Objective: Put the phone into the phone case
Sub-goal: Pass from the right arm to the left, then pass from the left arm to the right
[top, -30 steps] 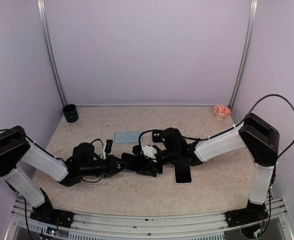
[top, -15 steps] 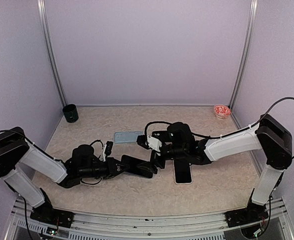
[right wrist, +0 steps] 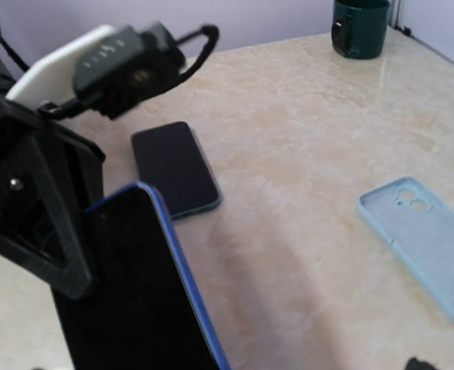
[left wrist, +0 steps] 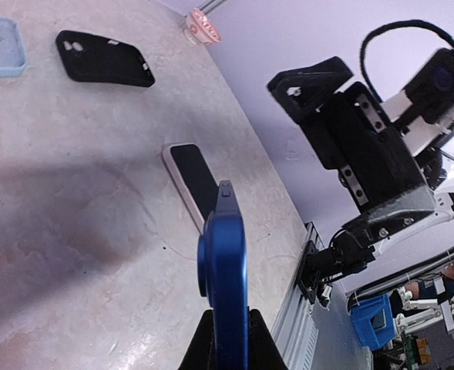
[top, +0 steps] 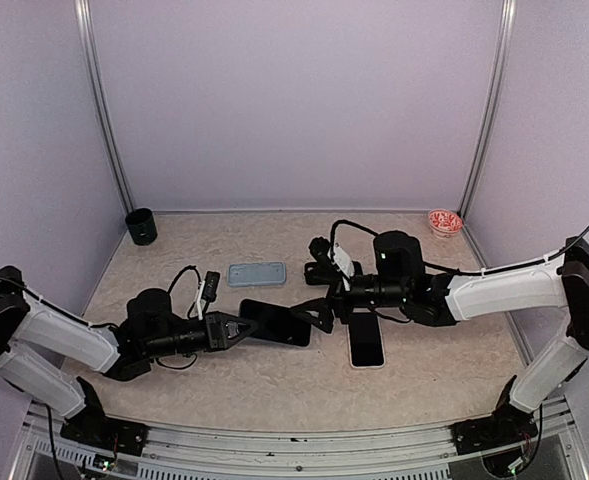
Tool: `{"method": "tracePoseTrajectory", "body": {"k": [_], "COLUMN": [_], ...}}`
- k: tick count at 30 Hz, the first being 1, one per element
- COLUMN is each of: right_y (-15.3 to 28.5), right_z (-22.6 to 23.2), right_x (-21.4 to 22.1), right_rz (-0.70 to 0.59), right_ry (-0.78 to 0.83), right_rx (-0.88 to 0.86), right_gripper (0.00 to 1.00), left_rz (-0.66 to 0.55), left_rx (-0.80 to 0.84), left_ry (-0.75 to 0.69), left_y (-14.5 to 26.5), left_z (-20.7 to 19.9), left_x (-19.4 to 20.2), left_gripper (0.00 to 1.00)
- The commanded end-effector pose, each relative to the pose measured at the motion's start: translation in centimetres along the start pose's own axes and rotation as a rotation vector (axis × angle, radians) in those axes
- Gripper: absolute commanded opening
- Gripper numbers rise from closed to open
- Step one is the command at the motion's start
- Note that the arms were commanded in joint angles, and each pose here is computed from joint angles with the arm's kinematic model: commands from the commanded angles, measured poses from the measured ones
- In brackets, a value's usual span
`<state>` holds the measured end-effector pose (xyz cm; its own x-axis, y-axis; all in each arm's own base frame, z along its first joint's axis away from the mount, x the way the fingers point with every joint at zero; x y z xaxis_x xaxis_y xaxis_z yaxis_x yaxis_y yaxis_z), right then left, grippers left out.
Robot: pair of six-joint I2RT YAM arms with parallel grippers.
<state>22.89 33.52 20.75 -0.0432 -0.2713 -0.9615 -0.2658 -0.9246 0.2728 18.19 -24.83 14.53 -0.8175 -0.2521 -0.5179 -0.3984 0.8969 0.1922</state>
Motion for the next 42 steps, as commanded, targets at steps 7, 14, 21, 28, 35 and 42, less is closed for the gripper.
{"method": "tracePoseTrajectory", "body": {"k": [7, 14, 21, 28, 35, 42], "right_y": [4.0, 5.4, 5.8, 4.7, 3.9, 3.7], "right_z": [1.9, 3.1, 3.8, 4.4, 4.4, 4.2], "right_x": [-1.7, -3.3, -4.7, -4.3, -3.6, -3.7], "right_rz": [-0.145, -0.266, -0.326, -0.297, -0.278, -0.279], "right_ry": [-0.274, -0.385, -0.485, -0.508, -0.508, -0.482], "right_rx": [-0.167, -0.287, -0.412, -0.437, -0.437, -0.429], "right_gripper": [0.97, 0.96, 0.93, 0.91, 0.90, 0.88], "left_rz": [-0.178, -0.230, -0.234, -0.242, -0.218, -0.190], "left_rx": [0.258, 0.334, 0.367, 0.379, 0.387, 0.393], "left_ry": [-0.256, -0.300, -0.298, -0.307, -0.319, -0.335], "left_y": [2.7, 4.0, 3.8, 3.5, 2.0, 0.2], "left_z": [-6.7, -8.5, -9.3, -9.9, -10.4, -10.4], "left_x": [-1.7, -2.0, -2.2, -2.5, -2.9, -3.1], "left_gripper": [0.00, 0.00, 0.00, 0.00, 0.00, 0.00]}}
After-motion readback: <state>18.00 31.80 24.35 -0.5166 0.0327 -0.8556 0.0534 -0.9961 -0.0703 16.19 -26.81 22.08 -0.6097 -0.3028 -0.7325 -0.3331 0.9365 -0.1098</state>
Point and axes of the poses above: each gripper's point midway between its finger pads, its own y axis back along the fingers, its own z axis along the line the jaws close on, x = y × z, the point moved 7 cm from there along y, back along the fingers, and after that the axes turned 4 degrees about y, right-handed, at the moved point
